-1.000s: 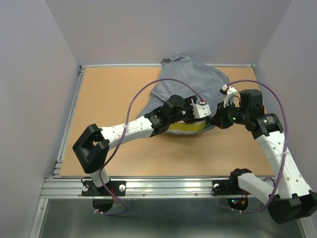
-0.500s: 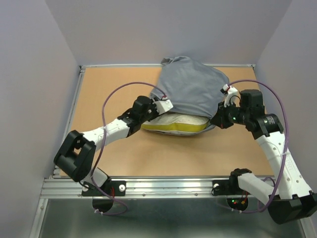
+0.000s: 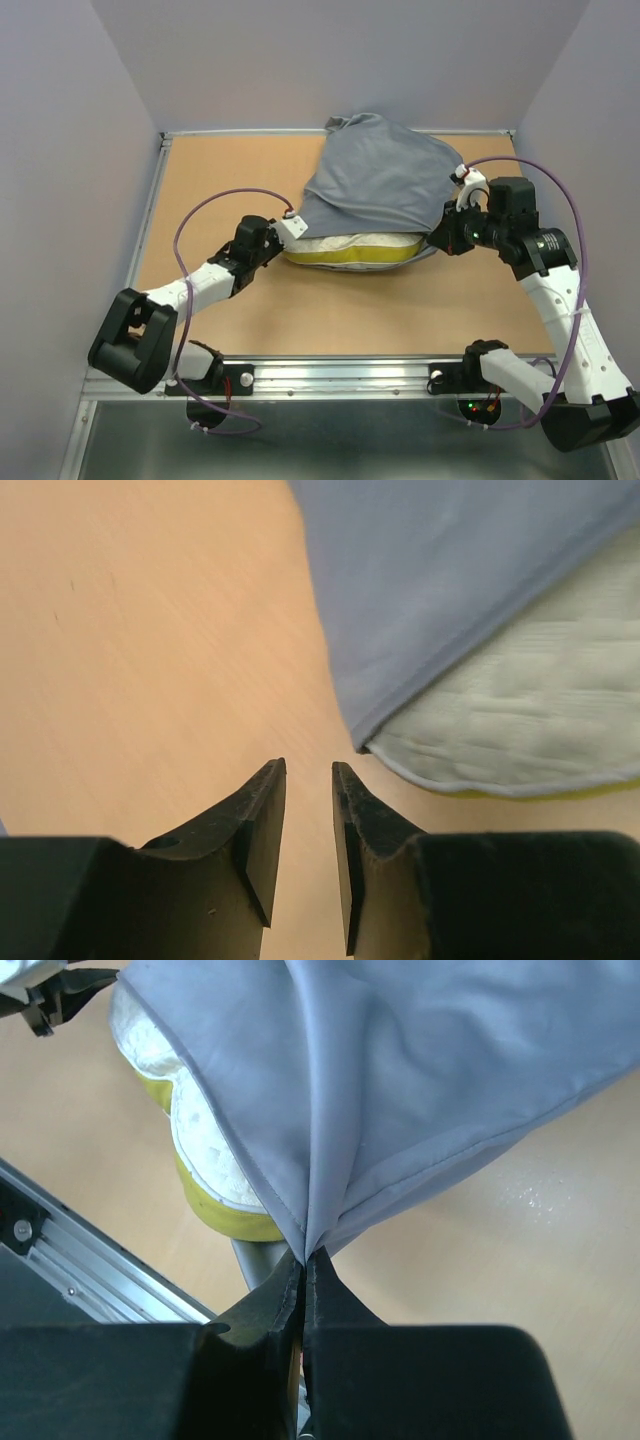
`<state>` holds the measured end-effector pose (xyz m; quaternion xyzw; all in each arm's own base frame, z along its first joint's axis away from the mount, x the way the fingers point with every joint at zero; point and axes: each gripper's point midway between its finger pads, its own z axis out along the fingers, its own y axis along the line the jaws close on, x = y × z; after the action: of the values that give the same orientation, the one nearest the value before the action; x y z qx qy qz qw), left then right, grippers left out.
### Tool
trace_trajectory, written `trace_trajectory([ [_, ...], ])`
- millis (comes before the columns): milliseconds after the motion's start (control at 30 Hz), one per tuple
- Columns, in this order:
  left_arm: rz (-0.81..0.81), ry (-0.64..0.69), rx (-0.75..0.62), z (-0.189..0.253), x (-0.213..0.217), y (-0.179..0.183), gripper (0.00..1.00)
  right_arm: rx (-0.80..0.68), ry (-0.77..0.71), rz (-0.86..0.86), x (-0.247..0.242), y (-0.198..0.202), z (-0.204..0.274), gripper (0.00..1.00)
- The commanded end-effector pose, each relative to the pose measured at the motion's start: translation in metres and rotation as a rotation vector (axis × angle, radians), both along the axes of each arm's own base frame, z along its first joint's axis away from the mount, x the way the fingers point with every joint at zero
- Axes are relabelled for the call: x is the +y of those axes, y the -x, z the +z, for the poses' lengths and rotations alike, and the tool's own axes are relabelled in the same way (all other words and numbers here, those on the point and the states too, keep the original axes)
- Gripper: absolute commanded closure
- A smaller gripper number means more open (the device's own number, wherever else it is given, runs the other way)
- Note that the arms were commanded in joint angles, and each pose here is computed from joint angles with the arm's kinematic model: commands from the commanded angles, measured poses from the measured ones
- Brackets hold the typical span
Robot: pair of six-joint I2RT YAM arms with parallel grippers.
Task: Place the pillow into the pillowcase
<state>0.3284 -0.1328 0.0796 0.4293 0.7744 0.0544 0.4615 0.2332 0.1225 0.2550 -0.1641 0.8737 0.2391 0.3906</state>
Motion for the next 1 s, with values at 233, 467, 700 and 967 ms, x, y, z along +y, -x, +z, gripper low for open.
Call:
trace_trajectory([
  [233, -0.029, 0.195, -0.026, 0.031, -0.023, -0.028, 0.62, -0.111, -0.087, 0.045, 0.014, -0.004, 0.044, 0.99],
  [467, -0.427, 0.352, -0.228, 0.172, -0.092, 0.039, 0.30, -0.084, -0.082, 0.069, 0.016, -0.004, 0.032, 0.99],
  [700, -0.667, 0.436, -0.211, 0.221, -0.200, 0.082, 0.24, -0.078, -0.101, 0.067, 0.019, -0.006, 0.033, 0.99],
  [967, -0.878, 0.459, -0.253, 0.238, -0.279, 0.113, 0.24, -0.091, -0.131, 0.066, 0.021, -0.002, 0.040, 0.99],
])
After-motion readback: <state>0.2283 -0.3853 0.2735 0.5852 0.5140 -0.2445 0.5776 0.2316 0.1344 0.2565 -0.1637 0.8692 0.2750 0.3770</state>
